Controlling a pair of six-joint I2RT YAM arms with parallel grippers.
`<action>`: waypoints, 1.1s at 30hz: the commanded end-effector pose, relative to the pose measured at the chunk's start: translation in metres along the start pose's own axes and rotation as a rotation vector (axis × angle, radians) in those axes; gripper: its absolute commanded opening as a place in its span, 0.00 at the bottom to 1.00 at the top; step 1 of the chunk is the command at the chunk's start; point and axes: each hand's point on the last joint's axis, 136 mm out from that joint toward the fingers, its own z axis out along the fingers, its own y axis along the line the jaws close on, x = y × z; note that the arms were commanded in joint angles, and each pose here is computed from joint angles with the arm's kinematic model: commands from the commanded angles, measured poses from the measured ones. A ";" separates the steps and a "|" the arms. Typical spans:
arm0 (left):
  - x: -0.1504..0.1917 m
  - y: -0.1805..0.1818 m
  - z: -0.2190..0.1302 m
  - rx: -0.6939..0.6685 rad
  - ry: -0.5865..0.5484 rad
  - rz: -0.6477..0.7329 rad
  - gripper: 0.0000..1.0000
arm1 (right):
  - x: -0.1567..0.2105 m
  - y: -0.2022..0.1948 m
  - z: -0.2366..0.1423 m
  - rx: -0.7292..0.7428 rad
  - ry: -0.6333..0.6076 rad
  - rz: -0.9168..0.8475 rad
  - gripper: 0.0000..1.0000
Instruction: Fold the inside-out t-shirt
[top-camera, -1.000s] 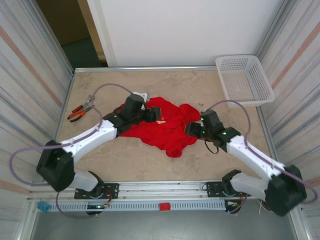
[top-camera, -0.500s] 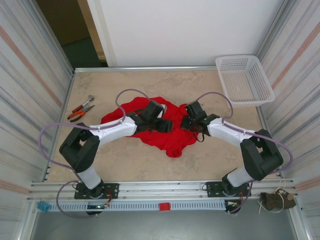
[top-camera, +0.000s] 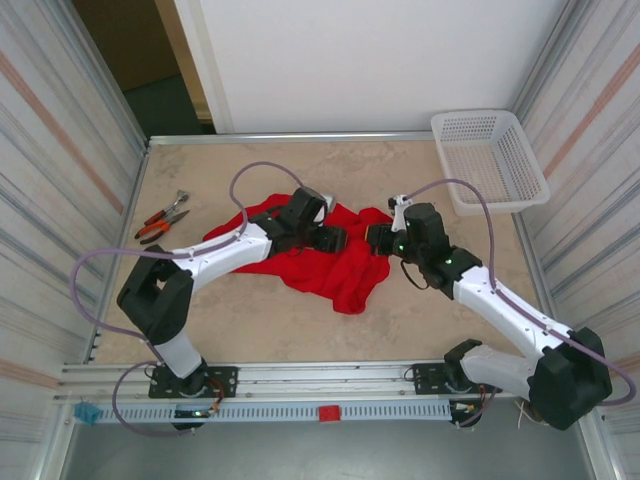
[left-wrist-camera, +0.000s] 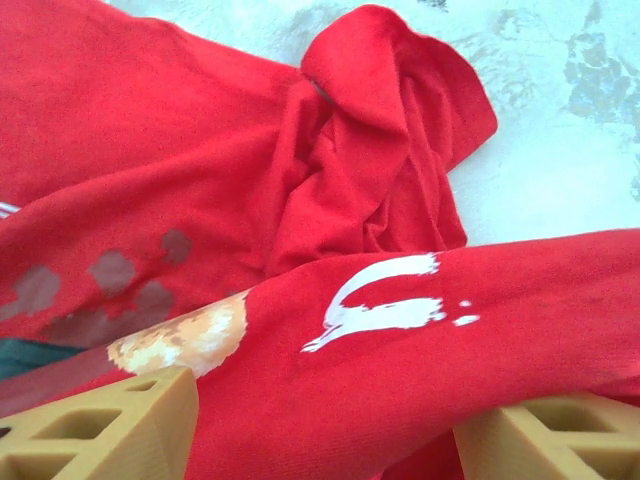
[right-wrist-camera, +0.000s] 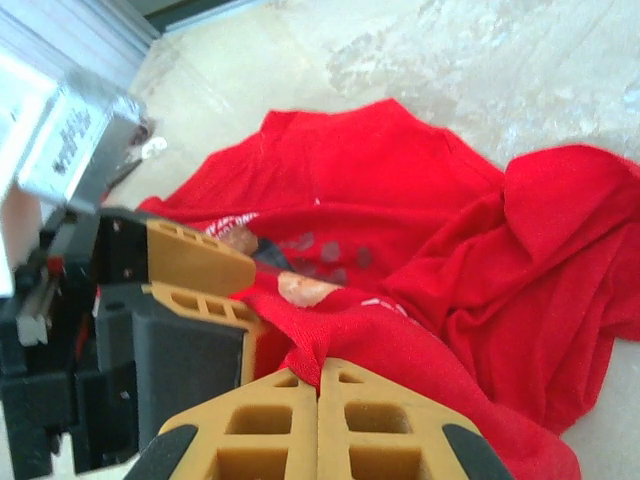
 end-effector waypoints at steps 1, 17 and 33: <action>0.009 -0.012 0.015 0.045 0.045 0.055 0.67 | 0.011 -0.001 -0.002 -0.027 0.011 -0.027 0.00; -0.003 -0.020 0.007 0.218 -0.003 0.014 0.00 | 0.023 -0.026 -0.011 0.004 -0.018 0.009 0.00; -0.006 -0.023 -0.092 0.221 -0.140 -0.059 0.00 | 0.010 0.029 -0.021 0.170 -0.057 0.030 0.78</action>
